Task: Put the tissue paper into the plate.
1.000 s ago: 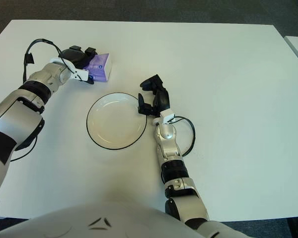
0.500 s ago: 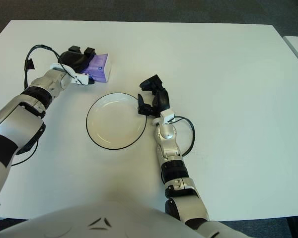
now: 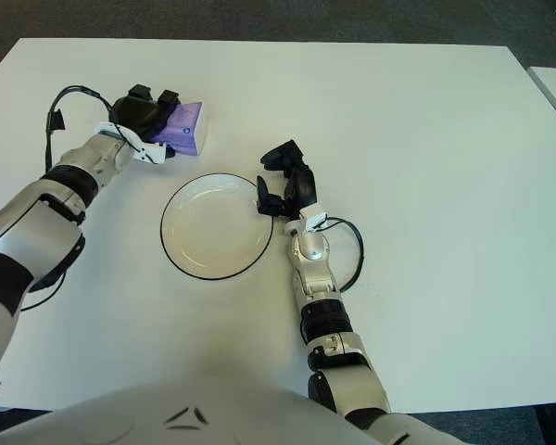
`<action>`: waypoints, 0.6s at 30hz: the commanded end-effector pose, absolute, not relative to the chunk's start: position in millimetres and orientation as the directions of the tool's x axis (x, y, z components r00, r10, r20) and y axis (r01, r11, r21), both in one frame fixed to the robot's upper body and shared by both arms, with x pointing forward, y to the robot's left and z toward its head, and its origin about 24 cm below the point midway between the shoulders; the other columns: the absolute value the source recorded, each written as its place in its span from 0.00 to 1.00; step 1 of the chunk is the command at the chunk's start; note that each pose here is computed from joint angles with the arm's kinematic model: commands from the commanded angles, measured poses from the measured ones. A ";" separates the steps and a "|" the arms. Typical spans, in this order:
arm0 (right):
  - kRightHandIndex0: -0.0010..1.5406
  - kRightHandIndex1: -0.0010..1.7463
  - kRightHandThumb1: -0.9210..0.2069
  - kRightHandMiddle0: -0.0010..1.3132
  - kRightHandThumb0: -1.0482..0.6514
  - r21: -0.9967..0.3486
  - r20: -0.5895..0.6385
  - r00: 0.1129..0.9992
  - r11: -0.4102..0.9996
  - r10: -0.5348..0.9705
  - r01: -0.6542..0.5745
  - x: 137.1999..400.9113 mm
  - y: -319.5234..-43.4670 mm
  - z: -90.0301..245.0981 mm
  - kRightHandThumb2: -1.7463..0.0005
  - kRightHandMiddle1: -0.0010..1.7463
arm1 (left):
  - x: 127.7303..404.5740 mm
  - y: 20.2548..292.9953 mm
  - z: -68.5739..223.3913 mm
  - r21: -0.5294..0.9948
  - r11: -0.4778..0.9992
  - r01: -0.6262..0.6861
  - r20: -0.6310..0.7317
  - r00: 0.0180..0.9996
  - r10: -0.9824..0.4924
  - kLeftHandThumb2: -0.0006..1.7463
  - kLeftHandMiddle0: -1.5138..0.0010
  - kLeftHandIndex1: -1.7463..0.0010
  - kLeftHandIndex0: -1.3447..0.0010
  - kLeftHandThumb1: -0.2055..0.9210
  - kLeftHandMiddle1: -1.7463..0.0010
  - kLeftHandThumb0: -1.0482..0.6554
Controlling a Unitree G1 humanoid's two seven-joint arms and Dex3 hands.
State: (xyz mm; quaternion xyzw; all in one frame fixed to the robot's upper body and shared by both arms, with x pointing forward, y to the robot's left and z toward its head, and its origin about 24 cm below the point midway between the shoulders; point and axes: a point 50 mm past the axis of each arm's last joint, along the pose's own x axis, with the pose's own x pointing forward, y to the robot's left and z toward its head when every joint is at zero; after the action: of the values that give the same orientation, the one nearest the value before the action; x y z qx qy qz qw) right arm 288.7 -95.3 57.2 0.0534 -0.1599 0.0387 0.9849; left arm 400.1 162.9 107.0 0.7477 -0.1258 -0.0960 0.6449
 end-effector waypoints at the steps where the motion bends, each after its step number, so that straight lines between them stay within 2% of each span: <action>1: 0.39 0.98 0.46 0.31 0.61 0.131 0.074 0.997 0.991 0.018 -0.028 259.8 -102.6 -0.3 0.34 0.90 | 371.7 182.7 44.8 0.967 -0.218 0.135 -0.193 0.943 -0.272 0.71 0.38 0.01 0.57 0.51 0.00 0.35; 15: 0.39 0.97 0.46 0.30 0.61 0.115 0.066 0.998 0.993 0.021 -0.029 261.0 -103.4 -0.7 0.34 0.91 | 383.7 193.7 76.0 1.000 -0.004 0.027 -0.028 0.977 -0.213 0.72 0.31 0.00 0.57 0.50 0.00 0.35; 18: 0.40 0.97 0.46 0.31 0.61 0.114 0.063 0.998 0.993 0.019 -0.026 261.3 -103.5 -0.7 0.33 0.91 | 388.6 193.9 93.1 0.997 0.072 -0.040 0.055 0.973 -0.224 0.72 0.29 0.00 0.57 0.50 0.00 0.34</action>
State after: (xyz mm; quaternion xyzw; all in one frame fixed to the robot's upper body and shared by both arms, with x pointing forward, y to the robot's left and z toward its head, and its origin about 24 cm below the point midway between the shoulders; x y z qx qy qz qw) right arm 288.8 -94.9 56.2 0.0528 -0.1552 0.0387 0.9857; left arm 397.3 175.9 110.5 0.6852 -0.1340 -0.0554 0.7138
